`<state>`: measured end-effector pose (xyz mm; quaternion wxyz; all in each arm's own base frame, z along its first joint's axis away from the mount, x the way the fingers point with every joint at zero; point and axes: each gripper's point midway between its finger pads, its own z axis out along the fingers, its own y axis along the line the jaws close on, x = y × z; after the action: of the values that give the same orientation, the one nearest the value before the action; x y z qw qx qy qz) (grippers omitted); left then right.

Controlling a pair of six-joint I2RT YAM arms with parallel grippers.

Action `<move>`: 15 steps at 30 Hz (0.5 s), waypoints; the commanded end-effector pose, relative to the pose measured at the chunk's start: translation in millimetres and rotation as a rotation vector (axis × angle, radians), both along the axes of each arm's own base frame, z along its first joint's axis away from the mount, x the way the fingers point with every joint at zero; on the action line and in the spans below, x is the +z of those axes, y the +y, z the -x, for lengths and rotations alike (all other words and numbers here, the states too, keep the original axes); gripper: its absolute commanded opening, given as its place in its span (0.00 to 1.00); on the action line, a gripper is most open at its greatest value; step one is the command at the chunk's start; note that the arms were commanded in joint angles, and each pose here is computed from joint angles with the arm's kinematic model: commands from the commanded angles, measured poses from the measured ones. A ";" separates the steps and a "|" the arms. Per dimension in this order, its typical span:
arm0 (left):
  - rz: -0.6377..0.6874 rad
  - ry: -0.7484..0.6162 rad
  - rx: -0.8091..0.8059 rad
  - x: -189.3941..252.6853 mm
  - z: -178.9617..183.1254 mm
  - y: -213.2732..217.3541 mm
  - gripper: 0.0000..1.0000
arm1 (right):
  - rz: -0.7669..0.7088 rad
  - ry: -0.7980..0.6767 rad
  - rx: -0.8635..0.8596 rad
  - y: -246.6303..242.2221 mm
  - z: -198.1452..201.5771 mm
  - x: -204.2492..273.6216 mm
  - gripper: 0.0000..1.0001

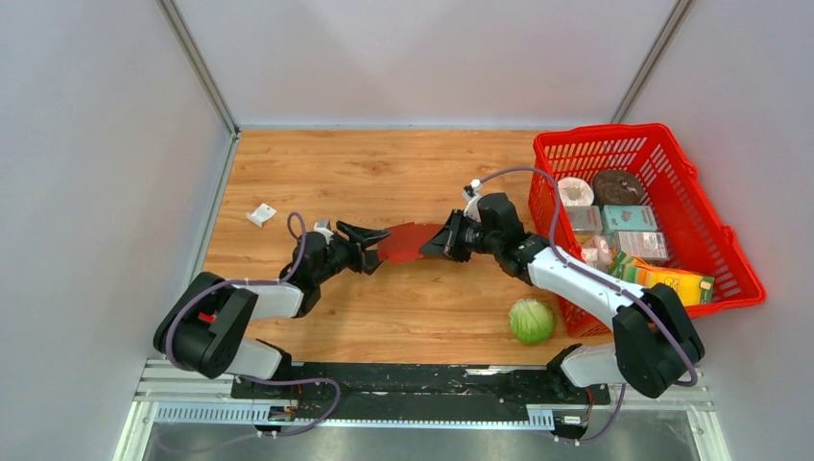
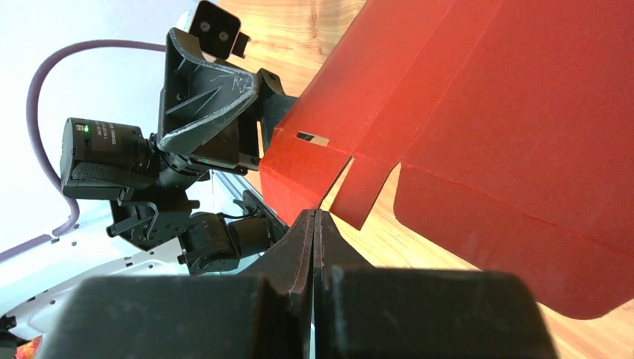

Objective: Fold the paper box

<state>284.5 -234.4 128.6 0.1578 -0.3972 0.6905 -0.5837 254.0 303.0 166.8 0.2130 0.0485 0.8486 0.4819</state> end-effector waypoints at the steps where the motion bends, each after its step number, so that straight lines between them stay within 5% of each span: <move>1: 0.128 -0.143 0.035 42.9 -17.4 -9.9 0.58 | -0.034 -0.066 0.040 2.6 6.3 15.1 0.00; 5: 0.093 -0.136 0.062 28.2 -12.7 -4.1 0.22 | 0.058 -0.077 0.076 -4.3 10.1 6.7 0.04; 7: 0.059 -0.123 0.065 18.9 -8.7 -0.6 0.12 | 0.147 -0.096 0.112 -12.9 18.4 -3.7 0.21; 9: 0.033 -0.120 0.052 13.8 -6.3 -1.0 0.04 | 0.221 -0.118 0.156 -20.4 28.2 -9.3 0.55; 12: 0.031 -0.126 0.027 14.1 -4.4 -4.1 0.00 | 0.300 -0.165 0.253 -23.9 55.5 0.3 0.71; 15: 0.041 -0.121 0.005 15.9 -0.9 -6.6 0.00 | 0.564 -0.438 0.259 -31.5 65.8 10.9 0.82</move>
<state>288.0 -236.2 121.8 0.1780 -0.4019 0.6775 -0.5897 201.3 284.6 143.7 0.2162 -0.0951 0.8999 0.3666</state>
